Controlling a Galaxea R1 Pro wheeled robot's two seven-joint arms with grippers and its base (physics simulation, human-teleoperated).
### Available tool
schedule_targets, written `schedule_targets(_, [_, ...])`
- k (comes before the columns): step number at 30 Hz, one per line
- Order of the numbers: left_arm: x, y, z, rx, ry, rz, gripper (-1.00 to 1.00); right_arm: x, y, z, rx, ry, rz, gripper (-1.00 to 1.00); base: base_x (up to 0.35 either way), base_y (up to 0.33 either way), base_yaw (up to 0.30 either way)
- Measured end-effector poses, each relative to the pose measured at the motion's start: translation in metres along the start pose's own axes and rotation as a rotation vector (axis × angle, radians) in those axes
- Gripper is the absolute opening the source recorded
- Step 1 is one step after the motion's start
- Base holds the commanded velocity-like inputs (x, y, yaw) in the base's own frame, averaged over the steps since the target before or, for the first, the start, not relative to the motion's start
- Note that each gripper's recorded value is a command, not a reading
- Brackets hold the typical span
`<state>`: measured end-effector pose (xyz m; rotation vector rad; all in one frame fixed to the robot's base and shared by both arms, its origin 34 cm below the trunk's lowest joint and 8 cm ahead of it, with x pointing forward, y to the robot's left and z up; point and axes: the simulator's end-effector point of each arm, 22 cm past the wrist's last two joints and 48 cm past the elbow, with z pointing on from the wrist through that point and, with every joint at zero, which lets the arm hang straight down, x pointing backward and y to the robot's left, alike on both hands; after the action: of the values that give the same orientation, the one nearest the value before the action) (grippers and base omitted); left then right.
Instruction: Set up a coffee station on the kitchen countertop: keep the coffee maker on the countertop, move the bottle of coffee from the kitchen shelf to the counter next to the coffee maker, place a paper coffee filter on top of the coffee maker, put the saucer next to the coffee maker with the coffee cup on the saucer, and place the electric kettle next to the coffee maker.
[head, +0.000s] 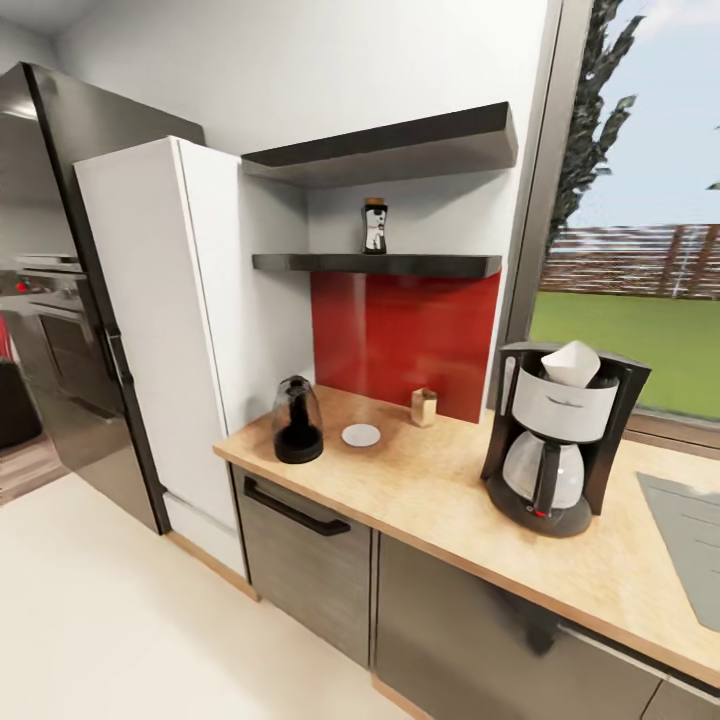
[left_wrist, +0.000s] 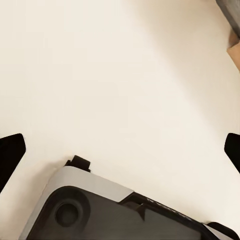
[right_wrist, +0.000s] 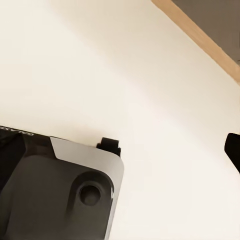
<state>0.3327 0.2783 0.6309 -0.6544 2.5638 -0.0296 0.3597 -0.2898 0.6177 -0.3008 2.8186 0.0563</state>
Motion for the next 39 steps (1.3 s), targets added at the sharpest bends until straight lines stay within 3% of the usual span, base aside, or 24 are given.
schedule_targets(8, [-0.0001,-0.0001,0.0,0.0,0.0,0.002,1.0,0.0,-0.0002,-0.0001,0.001,0.0,0.0,1.0,0.074,0.208,-0.098])
schedule_targets(30, [-0.0004,-0.0001,0.0001,0.0,-0.002,0.002,1.0,0.0003,0.0,0.0,0.0,0.001,0.0,1.0,0.004,0.007,-0.278])
schedule_targets(39, [-0.0005,-0.0002,0.0001,0.0,-0.001,0.002,1.0,0.0,-0.0001,0.0,0.001,0.0,0.0,1.0,0.0,0.151,-0.067])
